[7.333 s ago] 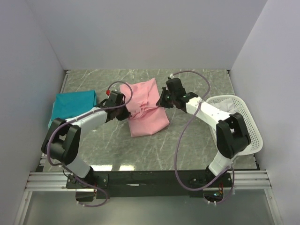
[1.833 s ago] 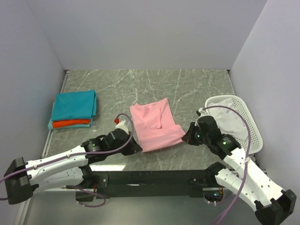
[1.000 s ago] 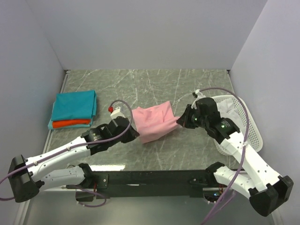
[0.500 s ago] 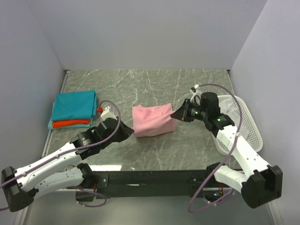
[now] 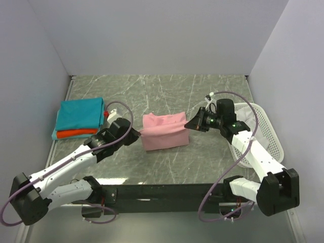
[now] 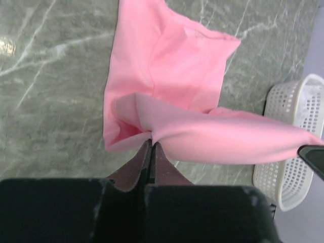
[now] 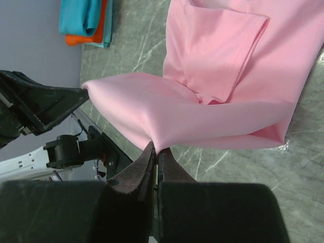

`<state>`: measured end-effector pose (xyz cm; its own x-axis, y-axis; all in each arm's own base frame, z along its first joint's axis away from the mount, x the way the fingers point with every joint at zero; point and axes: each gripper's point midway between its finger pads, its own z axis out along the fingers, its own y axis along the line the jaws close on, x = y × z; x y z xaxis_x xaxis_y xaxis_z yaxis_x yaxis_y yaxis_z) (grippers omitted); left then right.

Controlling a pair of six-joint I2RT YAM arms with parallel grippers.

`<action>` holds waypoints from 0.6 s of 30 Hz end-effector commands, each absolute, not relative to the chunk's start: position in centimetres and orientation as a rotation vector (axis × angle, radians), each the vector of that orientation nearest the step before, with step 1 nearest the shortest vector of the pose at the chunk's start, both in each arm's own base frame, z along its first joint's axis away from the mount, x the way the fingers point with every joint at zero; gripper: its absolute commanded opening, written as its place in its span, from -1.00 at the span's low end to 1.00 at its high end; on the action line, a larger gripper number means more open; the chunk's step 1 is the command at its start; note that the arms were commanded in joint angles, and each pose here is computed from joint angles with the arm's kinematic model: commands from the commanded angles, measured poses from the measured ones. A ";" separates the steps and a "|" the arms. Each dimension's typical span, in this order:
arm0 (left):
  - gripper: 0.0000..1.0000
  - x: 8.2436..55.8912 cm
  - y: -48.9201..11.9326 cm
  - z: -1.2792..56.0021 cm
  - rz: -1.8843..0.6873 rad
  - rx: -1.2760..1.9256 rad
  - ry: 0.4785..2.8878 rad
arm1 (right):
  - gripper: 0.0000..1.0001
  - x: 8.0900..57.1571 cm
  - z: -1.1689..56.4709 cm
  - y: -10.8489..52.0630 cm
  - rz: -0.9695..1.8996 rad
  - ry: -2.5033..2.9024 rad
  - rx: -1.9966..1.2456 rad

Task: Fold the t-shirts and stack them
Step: Fold the tshirt

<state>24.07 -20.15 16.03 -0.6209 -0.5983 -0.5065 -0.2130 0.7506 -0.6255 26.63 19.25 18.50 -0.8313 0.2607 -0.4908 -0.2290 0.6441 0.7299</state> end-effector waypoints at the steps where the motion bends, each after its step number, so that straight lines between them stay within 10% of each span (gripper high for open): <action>1: -0.99 26.5 -20.5 18.7 -0.708 -0.592 2.139 | -1.00 28.0 18.5 18.8 1.139 2.263 0.041; 18: -0.99 35.2 -20.2 17.3 -0.606 -0.565 2.182 | -1.00 33.6 16.2 17.7 1.149 2.323 0.138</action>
